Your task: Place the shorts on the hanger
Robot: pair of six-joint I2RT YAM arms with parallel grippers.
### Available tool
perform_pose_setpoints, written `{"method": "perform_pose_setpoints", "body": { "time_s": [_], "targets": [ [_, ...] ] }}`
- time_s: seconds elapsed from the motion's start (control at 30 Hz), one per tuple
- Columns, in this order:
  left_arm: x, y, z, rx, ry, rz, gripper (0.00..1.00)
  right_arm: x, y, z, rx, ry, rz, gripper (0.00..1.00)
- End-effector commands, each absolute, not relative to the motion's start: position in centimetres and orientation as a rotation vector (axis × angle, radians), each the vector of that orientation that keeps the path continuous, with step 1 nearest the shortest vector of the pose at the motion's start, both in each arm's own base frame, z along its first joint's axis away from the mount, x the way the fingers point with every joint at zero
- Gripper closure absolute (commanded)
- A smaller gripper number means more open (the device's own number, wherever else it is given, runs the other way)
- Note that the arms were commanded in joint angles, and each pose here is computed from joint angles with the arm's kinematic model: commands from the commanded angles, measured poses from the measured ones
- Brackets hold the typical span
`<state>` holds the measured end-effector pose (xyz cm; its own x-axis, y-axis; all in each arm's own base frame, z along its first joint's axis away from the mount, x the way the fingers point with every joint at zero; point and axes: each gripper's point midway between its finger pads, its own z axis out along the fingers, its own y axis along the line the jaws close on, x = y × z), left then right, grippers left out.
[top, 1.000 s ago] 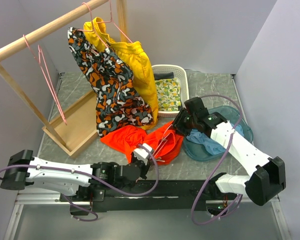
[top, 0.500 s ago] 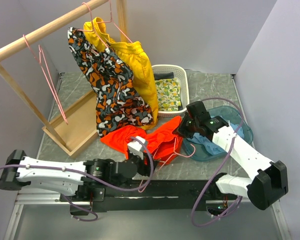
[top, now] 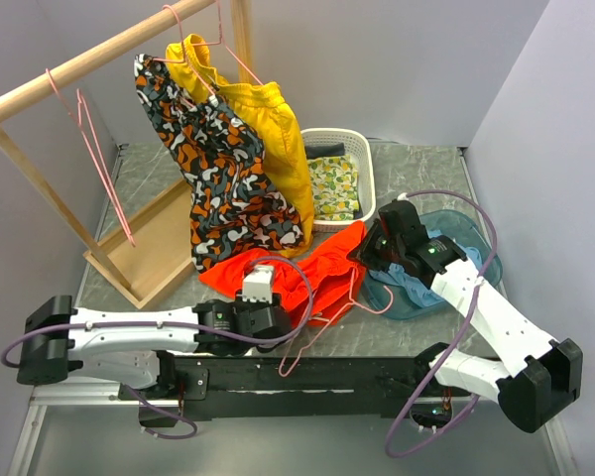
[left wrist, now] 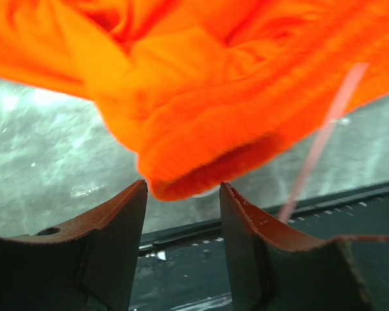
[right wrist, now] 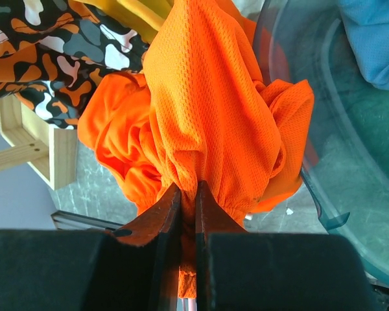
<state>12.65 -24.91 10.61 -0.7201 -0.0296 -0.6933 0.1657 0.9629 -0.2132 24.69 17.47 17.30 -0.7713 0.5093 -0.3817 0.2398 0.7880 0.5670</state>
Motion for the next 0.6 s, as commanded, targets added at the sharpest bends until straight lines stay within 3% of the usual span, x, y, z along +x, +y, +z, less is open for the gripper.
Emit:
{"method": "perform_pose_setpoints", "body": {
  "time_s": [0.0,0.27,0.33,0.47,0.57],
  "targets": [
    [12.7,-23.8,9.1,0.032,2.418,-0.282,0.45,26.1,17.4,20.1,0.53,2.348,0.701,1.0],
    [13.8,-24.5,6.3,0.045,2.45,-0.241,0.48,26.4,17.5,21.3,0.547,2.318,0.718,1.0],
    [14.1,-24.5,5.9,0.033,2.45,-0.23,0.52,26.6,17.7,21.5,0.563,2.31,0.732,1.0],
    [14.1,-24.8,6.4,0.028,2.453,-0.252,0.99,27.6,17.2,23.1,0.619,2.281,0.695,1.0],
    [13.3,-25.3,7.3,0.066,2.468,-0.339,0.99,29.2,16.0,25.2,0.703,2.209,0.629,1.0]
  ]
}}
